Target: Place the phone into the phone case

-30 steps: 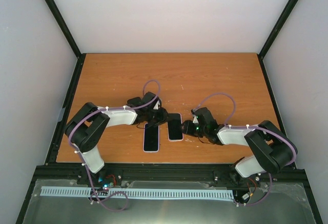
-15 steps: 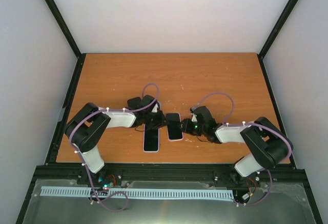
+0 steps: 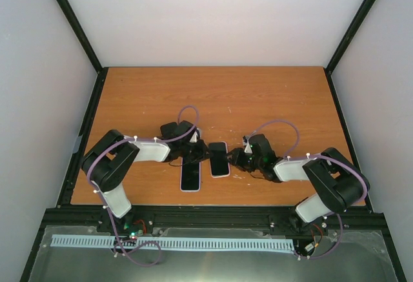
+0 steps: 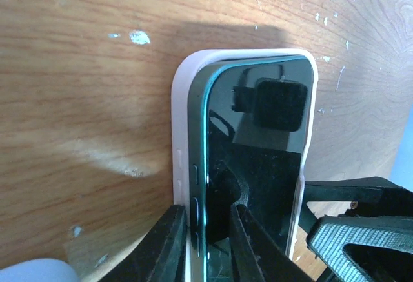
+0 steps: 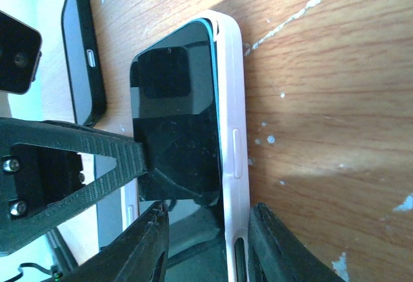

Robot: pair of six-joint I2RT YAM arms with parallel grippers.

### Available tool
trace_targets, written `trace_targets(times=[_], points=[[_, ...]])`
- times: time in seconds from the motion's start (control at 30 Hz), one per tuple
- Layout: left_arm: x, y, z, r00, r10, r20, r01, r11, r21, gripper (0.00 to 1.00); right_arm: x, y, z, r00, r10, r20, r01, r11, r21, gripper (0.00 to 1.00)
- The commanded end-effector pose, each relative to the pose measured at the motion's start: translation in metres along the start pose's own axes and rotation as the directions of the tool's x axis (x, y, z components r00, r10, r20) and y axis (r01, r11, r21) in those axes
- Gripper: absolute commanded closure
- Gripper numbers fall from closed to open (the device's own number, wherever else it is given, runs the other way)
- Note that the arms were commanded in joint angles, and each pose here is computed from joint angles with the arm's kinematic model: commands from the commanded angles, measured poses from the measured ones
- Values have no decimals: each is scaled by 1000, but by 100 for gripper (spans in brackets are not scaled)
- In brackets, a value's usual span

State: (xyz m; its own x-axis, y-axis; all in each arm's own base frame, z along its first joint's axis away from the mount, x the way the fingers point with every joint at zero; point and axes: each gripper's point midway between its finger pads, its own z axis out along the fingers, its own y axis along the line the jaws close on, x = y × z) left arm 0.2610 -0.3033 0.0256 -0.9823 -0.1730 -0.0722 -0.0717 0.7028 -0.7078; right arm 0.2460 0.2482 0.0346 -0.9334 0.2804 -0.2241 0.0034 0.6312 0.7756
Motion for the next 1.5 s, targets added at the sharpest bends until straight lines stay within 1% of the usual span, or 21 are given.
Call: trace_targets(times=[0.0,0.27,0.47,0.57,0.7,0.8,0.93,1.03,1.17,1.23,1.37,1.47], points=[[11,-8,-1,999,9,-36,-7,999,38,80,4,58,-6,998,-35,-46,22,968,-249,66],[14,-3,-4,1000,-1,-29,1,1000,25,76,6,67,-10,998,-13,-58,-6,952,-307,66],[15,-3,-6,1000,-3,-29,4,1000,29,70,9,66,-7,997,18,-76,-42,942,-332,65],[15,-4,-7,1000,-1,-27,2,1000,31,70,11,62,-3,996,28,-87,-55,945,-322,64],[15,-4,-8,1000,-3,-26,4,999,33,70,12,64,0,993,38,-108,-73,935,-346,65],[15,-5,-9,1000,-3,-24,4,999,35,70,13,56,4,993,48,-111,-80,946,-313,68],[16,-7,-12,1000,-5,-20,6,999,43,69,14,41,9,994,46,-97,-69,965,-254,78],[15,-11,-15,1000,-4,-15,5,999,53,64,15,34,10,995,37,-91,-57,972,-227,82],[16,-20,-21,1000,5,-12,-4,996,84,57,16,36,9,995,28,-96,-51,970,-238,88],[14,-27,-26,1000,15,-3,-14,995,96,47,16,40,6,995,23,-96,-47,965,-260,90],[7,-40,-41,998,47,39,-50,993,105,38,15,56,-4,997,-8,-82,-18,949,-313,91],[0,-53,-61,994,65,83,-75,990,121,24,14,66,-13,997,-35,-69,10,940,-341,91]])
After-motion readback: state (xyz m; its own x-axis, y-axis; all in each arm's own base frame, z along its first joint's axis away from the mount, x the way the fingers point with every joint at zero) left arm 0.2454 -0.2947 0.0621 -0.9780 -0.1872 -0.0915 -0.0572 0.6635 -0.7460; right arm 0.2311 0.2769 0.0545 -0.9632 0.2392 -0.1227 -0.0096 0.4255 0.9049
